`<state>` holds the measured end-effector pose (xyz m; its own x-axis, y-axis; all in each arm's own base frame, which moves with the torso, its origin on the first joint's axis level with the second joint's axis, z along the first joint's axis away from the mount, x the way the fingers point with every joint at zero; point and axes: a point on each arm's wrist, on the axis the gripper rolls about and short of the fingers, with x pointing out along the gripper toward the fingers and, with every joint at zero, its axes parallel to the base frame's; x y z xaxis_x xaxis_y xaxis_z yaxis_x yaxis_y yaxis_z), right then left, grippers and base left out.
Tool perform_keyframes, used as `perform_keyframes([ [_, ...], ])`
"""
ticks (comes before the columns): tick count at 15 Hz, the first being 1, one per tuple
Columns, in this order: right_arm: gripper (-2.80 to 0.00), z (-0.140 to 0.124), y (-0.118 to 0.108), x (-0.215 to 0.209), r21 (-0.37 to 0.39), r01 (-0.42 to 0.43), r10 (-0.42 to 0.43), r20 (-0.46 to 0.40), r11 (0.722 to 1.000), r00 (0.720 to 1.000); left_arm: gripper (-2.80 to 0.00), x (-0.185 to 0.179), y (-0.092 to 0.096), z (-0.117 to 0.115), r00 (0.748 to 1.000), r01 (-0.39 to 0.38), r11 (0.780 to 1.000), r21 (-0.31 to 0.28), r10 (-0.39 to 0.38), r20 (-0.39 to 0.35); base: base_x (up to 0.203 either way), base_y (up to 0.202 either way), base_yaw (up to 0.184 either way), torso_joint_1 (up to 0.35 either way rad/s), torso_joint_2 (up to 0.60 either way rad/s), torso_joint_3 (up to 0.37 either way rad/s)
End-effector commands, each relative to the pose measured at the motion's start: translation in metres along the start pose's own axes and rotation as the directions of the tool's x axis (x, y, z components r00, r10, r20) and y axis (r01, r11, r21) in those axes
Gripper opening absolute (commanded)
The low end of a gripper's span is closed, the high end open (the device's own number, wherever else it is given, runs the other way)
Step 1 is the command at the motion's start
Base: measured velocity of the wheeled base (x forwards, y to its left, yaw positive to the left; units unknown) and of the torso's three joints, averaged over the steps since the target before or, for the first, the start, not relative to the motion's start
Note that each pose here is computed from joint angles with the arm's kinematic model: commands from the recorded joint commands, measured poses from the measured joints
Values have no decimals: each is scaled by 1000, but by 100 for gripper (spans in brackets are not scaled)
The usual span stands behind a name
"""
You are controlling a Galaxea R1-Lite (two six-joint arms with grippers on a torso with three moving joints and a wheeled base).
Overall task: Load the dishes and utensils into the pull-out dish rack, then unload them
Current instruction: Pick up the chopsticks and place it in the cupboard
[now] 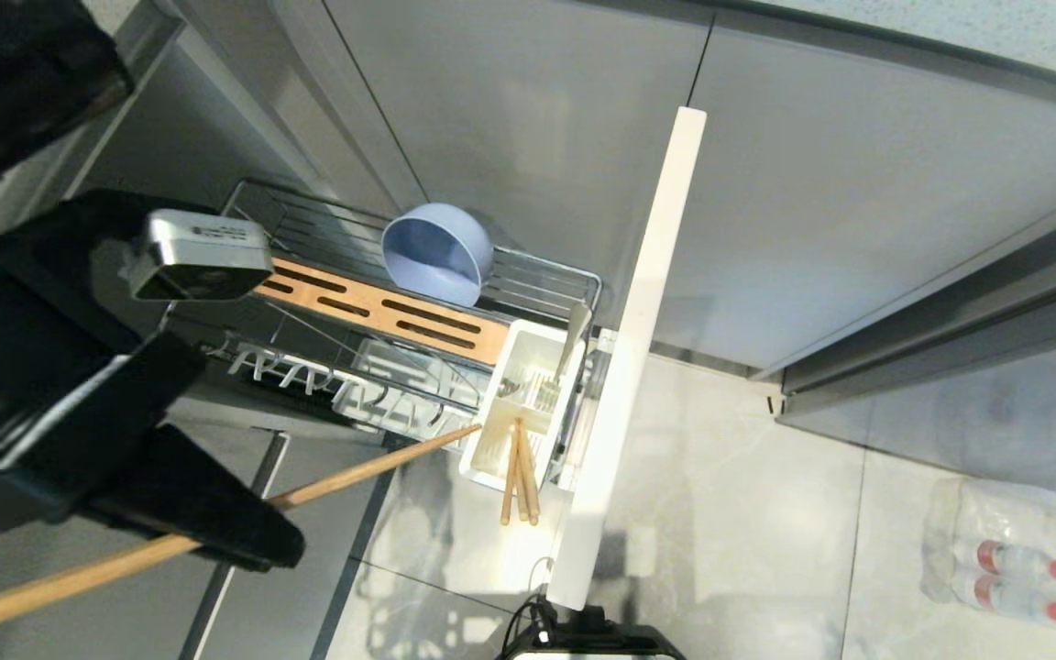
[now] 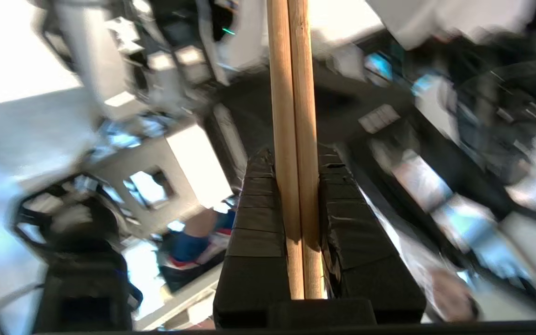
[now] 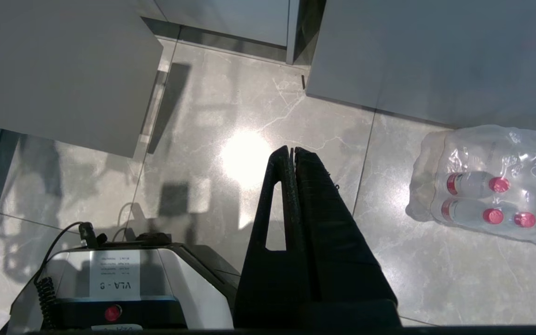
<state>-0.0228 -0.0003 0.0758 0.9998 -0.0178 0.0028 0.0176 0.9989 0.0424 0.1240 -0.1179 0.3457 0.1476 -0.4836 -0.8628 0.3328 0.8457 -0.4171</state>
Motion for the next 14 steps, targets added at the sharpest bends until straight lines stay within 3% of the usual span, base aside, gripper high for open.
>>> perform_keyframes([
  [1, -280, 0, 0, 0, 1, 1, -1, -1, 1000, 1000, -280, 20, -3, 14, 997, -63, 998, -8, 62, -39, 0, 0, 0, 0, 0, 0],
  [6, -280, 0, 0, 0, 1, 1, -1, -1, 1000, 1000, -280, 45, -6, 32, 979, -202, 979, -29, 201, -36, 0, 0, 0, 0, 0, 0],
  [14, -280, 0, 0, 0, 1, 0, 0, 0, 1000, 1000, -280, 76, -13, 49, 972, -221, 974, -54, 216, -88, 0, 0, 0, 0, 0, 0],
])
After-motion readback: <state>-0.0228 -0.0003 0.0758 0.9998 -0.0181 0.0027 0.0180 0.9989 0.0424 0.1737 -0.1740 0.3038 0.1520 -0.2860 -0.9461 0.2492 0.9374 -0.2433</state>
